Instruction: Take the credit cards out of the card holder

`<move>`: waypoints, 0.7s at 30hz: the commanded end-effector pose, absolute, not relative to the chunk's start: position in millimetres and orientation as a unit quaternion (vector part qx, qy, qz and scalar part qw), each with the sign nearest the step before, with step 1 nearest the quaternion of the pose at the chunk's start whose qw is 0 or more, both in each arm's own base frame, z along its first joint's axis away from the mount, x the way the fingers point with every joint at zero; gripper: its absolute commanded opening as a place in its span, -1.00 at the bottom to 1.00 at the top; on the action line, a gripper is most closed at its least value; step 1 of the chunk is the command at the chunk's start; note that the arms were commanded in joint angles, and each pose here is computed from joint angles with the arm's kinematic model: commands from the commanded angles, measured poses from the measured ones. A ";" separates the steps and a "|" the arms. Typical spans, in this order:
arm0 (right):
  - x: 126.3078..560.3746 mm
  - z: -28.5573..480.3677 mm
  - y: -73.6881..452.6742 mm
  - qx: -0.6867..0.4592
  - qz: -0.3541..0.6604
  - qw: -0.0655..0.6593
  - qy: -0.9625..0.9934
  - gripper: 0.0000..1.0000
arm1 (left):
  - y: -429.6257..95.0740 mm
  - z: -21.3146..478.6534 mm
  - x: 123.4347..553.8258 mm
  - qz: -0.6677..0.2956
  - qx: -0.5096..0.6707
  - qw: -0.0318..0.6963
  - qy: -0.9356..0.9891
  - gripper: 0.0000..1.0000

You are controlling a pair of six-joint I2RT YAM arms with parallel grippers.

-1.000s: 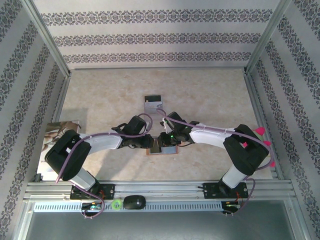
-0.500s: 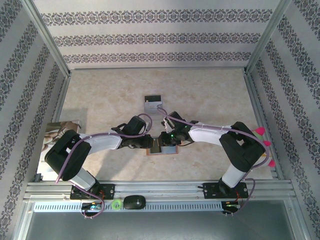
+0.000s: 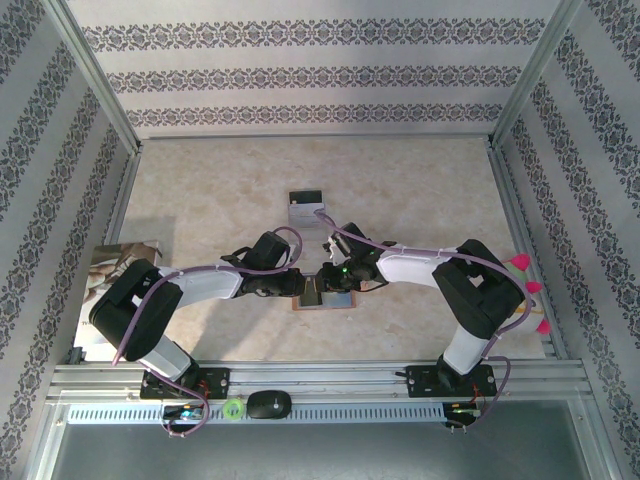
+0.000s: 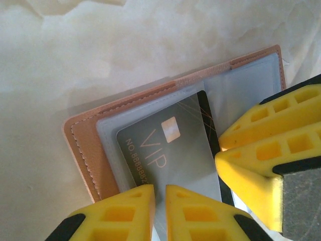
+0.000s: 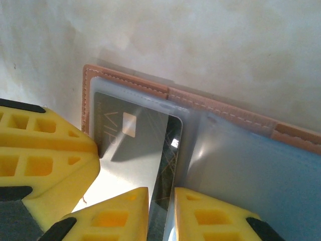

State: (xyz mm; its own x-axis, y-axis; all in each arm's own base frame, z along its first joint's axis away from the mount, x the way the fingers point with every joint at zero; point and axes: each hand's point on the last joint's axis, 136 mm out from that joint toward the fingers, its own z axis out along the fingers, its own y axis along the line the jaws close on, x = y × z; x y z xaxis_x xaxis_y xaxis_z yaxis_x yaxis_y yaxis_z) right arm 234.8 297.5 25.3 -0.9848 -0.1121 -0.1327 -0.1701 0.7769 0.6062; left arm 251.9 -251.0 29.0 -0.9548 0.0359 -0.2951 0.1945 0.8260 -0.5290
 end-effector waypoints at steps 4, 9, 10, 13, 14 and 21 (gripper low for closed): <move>230.0 14.6 295.6 -0.059 0.333 0.024 0.941 -0.70 | -236.0 7.1 240.7 -0.263 0.044 0.107 0.958 -0.70; 230.8 11.9 285.6 -0.042 0.320 0.032 0.946 -1.00 | -233.6 9.2 241.3 -0.260 0.043 0.111 0.958 -0.69; 231.5 12.4 283.1 -0.038 0.318 0.035 0.947 -1.00 | -233.3 9.5 241.4 -0.259 0.042 0.112 0.958 -0.69; 232.3 16.0 276.3 -0.028 0.311 0.047 0.949 -1.00 | -232.1 9.7 241.9 -0.261 0.039 0.114 0.958 -0.69; 232.5 17.6 274.5 -0.025 0.309 0.051 0.949 -1.00 | -231.2 9.1 241.5 -0.260 0.037 0.112 0.958 -0.69; 233.9 26.4 258.4 -0.008 0.281 0.074 0.957 -1.00 | -229.7 10.3 242.1 -0.262 0.035 0.115 0.958 -0.68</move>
